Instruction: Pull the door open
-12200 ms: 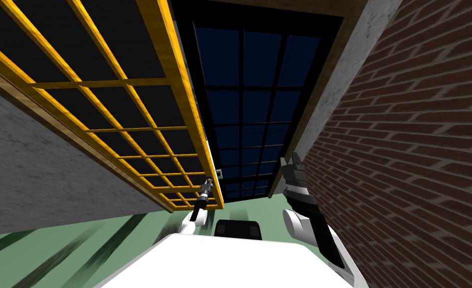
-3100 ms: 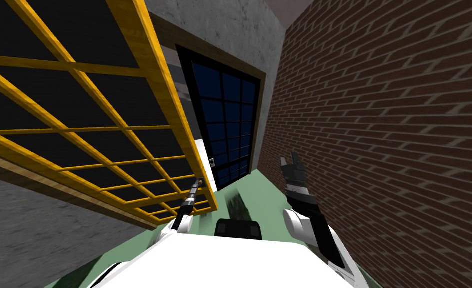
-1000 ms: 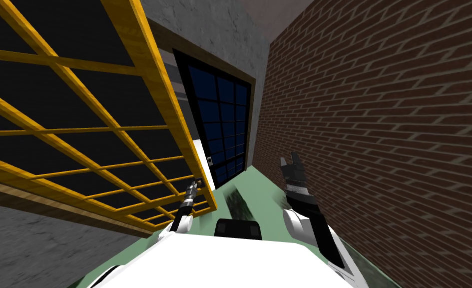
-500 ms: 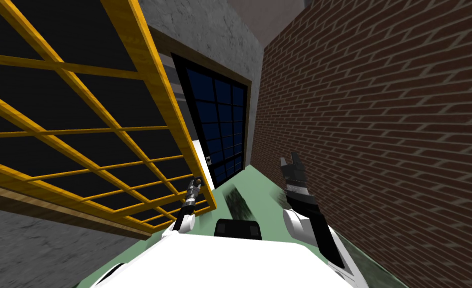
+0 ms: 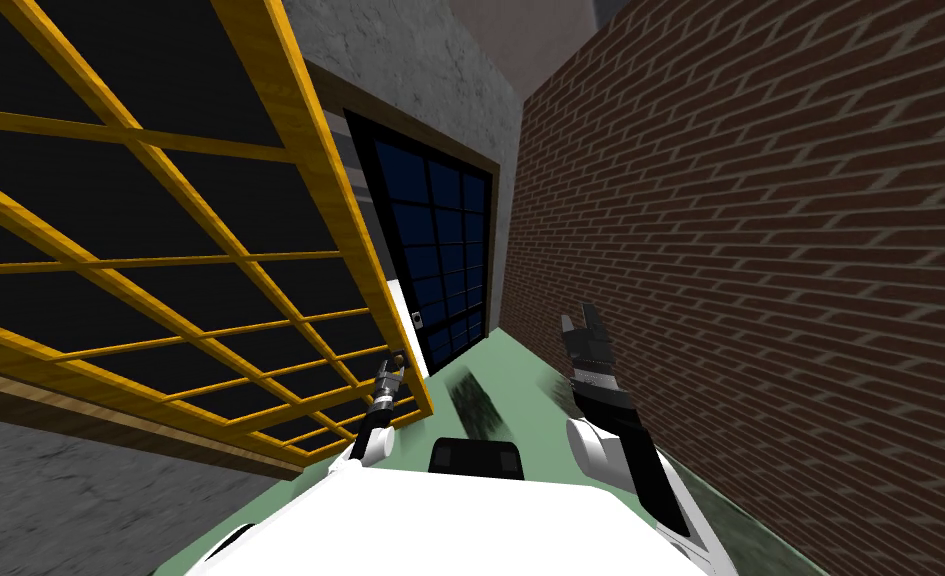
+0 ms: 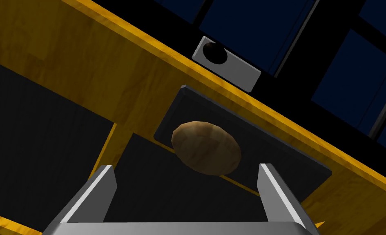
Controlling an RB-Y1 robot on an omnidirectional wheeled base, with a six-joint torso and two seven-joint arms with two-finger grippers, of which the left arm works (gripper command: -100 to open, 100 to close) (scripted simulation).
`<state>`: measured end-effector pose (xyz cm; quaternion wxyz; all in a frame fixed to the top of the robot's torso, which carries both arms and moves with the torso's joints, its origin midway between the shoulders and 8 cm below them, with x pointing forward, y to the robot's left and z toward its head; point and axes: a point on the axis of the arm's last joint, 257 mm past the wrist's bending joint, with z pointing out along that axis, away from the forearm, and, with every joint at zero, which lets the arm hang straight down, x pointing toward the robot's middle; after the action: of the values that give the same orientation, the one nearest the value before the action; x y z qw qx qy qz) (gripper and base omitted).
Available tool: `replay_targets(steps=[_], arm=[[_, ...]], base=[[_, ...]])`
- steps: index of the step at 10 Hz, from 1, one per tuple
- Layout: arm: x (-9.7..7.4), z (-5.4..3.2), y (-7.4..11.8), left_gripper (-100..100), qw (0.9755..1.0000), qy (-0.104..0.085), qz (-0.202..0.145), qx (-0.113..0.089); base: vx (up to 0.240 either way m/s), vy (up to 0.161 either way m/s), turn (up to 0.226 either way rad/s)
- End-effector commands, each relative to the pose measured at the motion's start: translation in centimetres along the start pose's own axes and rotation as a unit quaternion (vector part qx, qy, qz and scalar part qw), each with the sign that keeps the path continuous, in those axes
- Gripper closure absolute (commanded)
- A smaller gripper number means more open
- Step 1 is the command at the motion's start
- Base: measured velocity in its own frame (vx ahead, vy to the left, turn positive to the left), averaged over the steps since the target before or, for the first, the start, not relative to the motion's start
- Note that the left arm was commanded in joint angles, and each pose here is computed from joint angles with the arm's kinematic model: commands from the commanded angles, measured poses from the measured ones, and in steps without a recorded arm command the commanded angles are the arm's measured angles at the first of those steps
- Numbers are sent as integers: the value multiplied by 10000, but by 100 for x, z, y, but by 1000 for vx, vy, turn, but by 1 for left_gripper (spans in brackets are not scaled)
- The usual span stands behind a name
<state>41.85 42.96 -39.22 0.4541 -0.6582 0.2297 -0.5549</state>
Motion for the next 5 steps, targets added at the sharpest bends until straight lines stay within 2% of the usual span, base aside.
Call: replay_targets(steps=[1,2,4,5], arm=[[18,2,10,-100,9994,-34,-352,25],[18,2,10,-100,9993,-34,-382,26],[48,2,30,-100,9959,-93,-892,72],[48,2,30,-100,9952,-93,-970,72]], base=[[-51,12,-43],[-41,5,-31],[-63,13,-62],[-60,16,-35]])
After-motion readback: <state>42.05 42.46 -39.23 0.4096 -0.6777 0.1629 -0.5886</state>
